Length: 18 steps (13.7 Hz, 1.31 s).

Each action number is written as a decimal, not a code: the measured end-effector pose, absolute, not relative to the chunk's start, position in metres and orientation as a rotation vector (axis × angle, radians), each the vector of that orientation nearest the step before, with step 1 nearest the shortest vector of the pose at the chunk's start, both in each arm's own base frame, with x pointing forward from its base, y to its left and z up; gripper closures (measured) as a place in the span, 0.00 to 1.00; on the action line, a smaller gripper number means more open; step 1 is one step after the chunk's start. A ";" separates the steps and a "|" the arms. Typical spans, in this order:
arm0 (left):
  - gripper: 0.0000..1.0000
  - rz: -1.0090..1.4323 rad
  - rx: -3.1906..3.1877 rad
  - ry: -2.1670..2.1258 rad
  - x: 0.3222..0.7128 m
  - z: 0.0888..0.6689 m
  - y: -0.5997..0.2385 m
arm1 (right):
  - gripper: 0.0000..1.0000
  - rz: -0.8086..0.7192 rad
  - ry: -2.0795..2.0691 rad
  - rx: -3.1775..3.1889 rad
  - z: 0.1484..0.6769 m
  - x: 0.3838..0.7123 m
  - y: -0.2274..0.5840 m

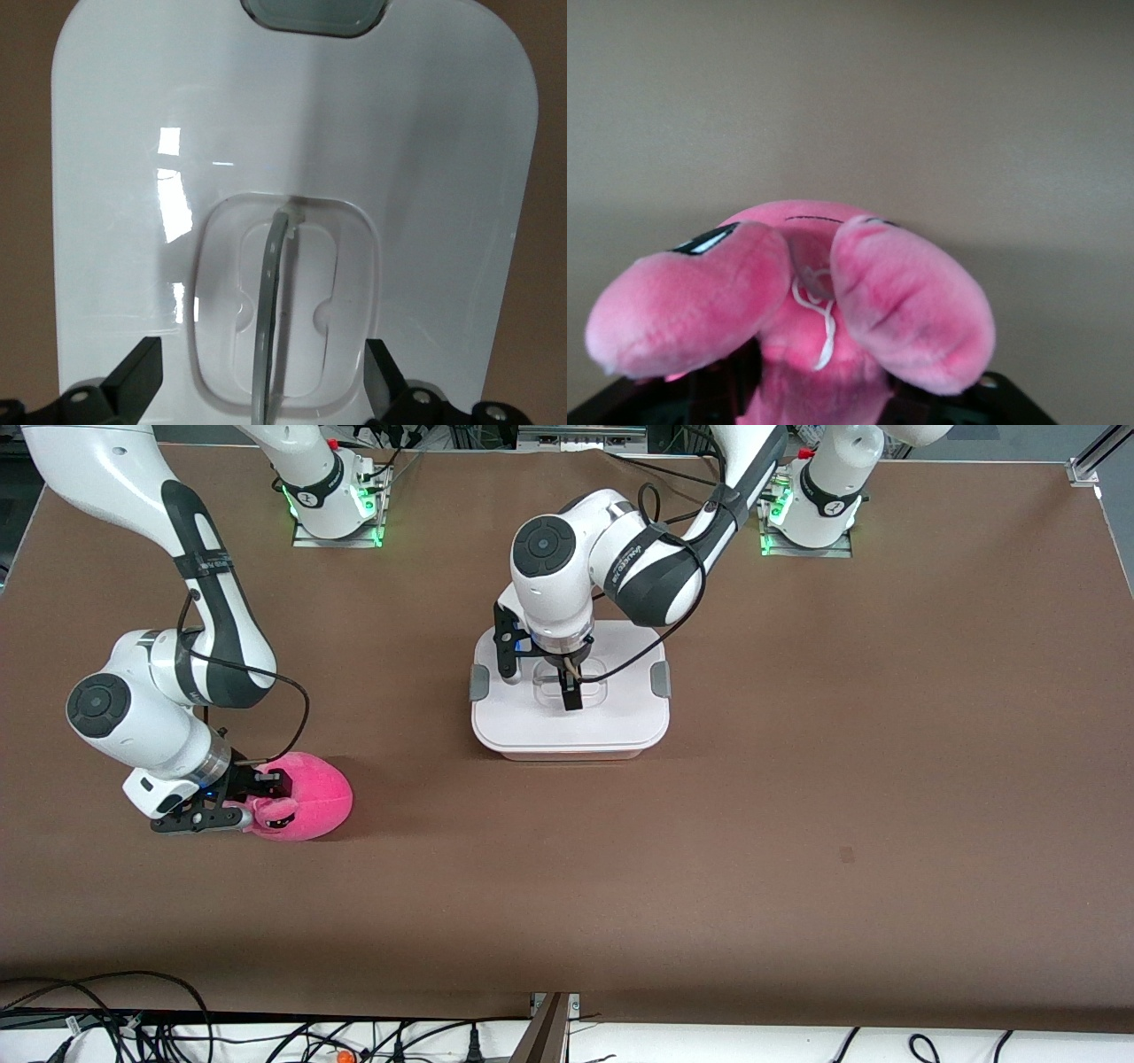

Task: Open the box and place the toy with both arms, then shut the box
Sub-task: 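Grasp the lid handle with the left gripper while the right gripper grasps the toy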

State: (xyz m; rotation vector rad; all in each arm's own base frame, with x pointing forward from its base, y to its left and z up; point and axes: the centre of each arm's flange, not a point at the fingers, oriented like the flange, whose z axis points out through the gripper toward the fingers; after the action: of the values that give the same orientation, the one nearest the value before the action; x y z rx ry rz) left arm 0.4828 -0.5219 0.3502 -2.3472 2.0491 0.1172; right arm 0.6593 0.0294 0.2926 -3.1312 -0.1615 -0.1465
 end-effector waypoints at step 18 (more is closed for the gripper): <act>0.93 0.111 -2.340 2.058 0.472 0.377 -0.525 | 0.90 0.121 -0.349 -3.089 0.408 0.664 0.069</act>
State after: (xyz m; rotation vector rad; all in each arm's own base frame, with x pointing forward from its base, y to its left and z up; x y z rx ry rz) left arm 0.4724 -0.5248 0.3770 -2.3403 2.0575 0.1111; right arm 0.6640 0.0689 0.4080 -3.0892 -0.3495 0.1207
